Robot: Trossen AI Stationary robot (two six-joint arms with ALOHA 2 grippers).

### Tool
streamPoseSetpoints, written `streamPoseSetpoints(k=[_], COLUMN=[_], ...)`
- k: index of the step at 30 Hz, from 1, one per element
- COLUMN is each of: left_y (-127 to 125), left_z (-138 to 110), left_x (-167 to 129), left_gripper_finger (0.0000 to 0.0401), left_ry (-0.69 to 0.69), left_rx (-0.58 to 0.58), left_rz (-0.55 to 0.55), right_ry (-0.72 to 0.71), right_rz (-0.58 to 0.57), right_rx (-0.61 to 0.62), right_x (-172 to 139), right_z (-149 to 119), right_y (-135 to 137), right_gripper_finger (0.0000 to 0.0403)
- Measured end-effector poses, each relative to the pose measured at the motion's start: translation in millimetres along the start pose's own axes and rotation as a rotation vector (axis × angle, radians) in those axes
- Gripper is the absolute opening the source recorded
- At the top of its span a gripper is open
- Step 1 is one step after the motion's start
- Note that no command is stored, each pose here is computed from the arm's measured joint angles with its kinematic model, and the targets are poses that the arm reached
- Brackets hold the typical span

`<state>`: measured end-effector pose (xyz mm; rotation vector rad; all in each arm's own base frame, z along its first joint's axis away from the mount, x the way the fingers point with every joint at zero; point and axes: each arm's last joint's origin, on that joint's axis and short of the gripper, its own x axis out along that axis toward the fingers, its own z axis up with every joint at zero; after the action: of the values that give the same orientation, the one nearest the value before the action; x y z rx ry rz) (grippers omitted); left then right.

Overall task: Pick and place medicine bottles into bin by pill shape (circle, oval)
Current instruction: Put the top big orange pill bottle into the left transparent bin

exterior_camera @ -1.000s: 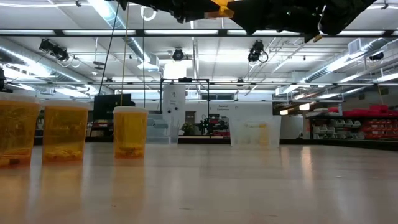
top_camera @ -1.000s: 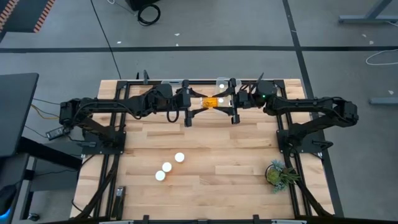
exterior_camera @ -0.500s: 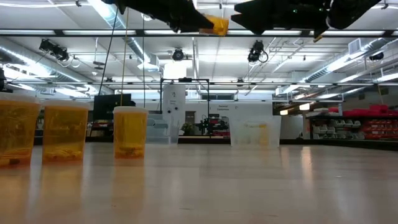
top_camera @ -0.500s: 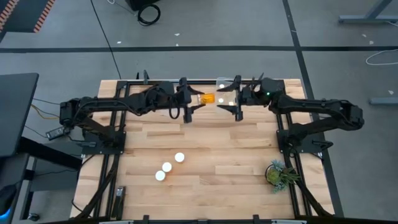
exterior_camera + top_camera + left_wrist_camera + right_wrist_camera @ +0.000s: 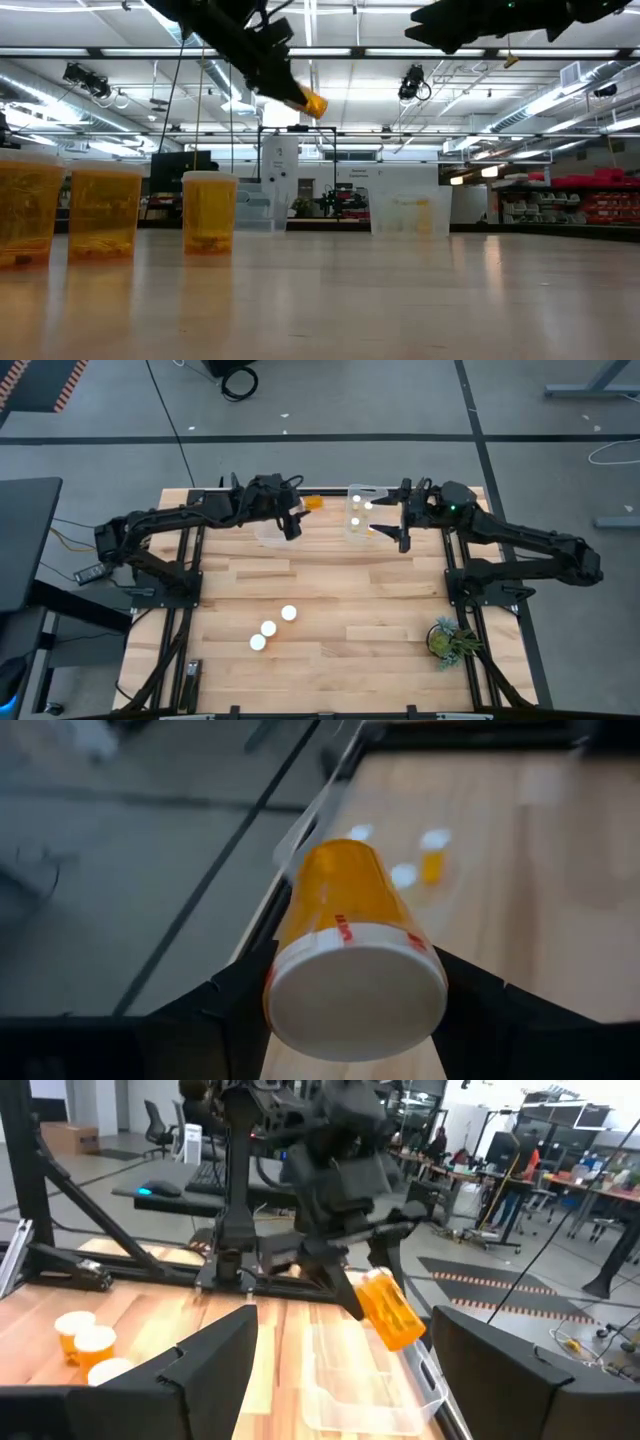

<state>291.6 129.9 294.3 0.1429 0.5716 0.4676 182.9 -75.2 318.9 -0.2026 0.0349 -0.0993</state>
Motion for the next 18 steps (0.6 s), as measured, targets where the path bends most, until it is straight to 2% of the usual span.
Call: streamPoseSetpoints(k=[5,8,13,18], left_y=[22,35,49,56], left_z=[-14,-22,-40,-63], left_x=[2,9,30,54], left_gripper_finger=[0.0222,0.0225,0.0231,0.0223], left_ry=[0.1,0.133,0.201,0.32], left_rx=[-0.099,-0.216,-0.377,-0.443], left_rz=[0.054,0.095,0.145,0.17], right_ry=[-0.008,-0.002,-0.001,0.001], right_rz=[-0.001,0.0,0.0,0.001], right_rx=[-0.003,-0.001,-0.001,0.0], right_x=[-3,-2,-2,-2], right_z=[2,1,1,1], right_y=[1,1,1,1], right_gripper_finger=[0.0305,0.0305,0.0305,0.0305])
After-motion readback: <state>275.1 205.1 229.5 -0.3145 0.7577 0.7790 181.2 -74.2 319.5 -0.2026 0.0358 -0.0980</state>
